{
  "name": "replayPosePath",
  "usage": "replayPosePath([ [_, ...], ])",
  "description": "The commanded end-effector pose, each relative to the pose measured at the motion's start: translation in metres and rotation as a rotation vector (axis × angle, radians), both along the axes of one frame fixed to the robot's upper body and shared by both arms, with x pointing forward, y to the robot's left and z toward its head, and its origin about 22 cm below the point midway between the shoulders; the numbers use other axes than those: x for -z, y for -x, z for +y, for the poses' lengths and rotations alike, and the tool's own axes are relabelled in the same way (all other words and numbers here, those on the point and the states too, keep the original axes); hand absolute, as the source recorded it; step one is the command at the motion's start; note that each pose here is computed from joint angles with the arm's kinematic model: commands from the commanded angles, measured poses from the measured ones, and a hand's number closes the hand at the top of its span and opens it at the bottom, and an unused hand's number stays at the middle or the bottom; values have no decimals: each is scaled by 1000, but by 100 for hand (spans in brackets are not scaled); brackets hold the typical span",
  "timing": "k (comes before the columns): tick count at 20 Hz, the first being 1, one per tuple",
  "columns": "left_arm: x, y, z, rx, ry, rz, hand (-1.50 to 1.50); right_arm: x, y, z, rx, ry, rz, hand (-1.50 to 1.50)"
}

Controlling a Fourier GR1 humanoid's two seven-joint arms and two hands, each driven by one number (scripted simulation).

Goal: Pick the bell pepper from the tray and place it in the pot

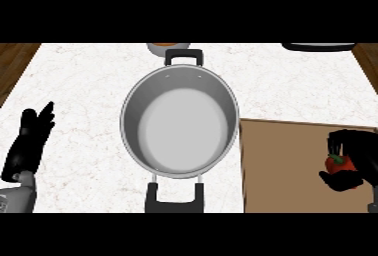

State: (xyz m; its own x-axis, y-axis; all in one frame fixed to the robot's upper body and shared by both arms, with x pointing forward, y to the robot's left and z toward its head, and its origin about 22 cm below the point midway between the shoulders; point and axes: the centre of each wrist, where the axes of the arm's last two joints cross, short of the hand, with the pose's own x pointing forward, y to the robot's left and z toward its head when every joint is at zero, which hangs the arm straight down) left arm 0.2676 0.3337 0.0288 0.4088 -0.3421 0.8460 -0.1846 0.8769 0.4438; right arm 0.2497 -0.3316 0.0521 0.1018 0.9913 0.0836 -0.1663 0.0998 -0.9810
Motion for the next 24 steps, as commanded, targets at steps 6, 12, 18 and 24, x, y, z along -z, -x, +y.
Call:
replayPosePath([
  [6, 1, 6, -1, -26, -8, 3, 0, -70, 4, 13, -200, -165, -364, 150],
  [12, 2, 10, 0, -4, -7, 10, 0, -118, 21, 38, -349, -427, -633, 150],
  [18, 1, 10, -8, 18, 13, -8, 0, -193, 41, 54, -391, -396, -711, 150],
  [24, -5, 12, 13, -4, -17, -1, 0, -228, 53, 105, -465, -413, -587, 150],
])
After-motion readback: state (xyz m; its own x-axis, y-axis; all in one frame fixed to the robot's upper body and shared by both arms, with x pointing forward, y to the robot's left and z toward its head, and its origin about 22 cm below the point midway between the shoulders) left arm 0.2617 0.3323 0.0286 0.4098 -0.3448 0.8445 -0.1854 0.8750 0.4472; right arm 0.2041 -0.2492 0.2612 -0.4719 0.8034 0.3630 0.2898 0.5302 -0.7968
